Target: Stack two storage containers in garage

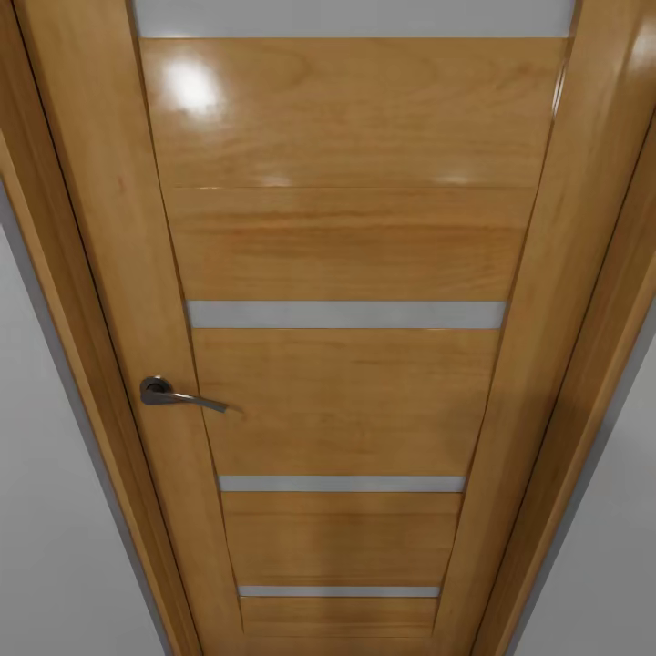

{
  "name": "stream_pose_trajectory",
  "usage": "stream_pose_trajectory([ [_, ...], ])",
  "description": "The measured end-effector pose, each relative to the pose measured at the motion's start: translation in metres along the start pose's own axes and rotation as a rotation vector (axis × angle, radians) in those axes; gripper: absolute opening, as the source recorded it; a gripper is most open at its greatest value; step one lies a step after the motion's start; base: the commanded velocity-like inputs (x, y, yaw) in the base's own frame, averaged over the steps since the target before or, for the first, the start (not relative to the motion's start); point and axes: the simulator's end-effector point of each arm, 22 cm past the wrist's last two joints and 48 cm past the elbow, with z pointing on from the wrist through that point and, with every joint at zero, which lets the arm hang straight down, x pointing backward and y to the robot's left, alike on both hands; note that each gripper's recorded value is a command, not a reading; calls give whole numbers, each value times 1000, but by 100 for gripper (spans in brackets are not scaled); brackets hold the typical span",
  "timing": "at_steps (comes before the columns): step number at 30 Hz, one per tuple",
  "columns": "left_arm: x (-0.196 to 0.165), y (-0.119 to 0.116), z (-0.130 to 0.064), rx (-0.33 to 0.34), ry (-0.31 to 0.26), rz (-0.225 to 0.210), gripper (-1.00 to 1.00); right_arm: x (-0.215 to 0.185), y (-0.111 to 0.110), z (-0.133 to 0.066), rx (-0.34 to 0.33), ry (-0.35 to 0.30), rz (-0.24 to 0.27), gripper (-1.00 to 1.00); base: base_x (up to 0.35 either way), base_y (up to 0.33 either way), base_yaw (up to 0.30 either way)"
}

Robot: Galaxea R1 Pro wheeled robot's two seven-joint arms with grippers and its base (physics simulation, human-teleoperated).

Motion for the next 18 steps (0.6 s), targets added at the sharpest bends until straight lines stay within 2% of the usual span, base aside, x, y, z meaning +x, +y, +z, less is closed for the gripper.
stream_pose_trajectory([
  [3,0,0,0,0,0,0,100,3,4,0,-8,12,1,100,0,0,0],
  [10,0,0,0,1,0,-1,100,48,14,-3,-35,128,10,100,0,0,0],
  [18,0,0,0,0,0,-2,100,58,19,-4,-42,147,14,100,0,0,0],
])
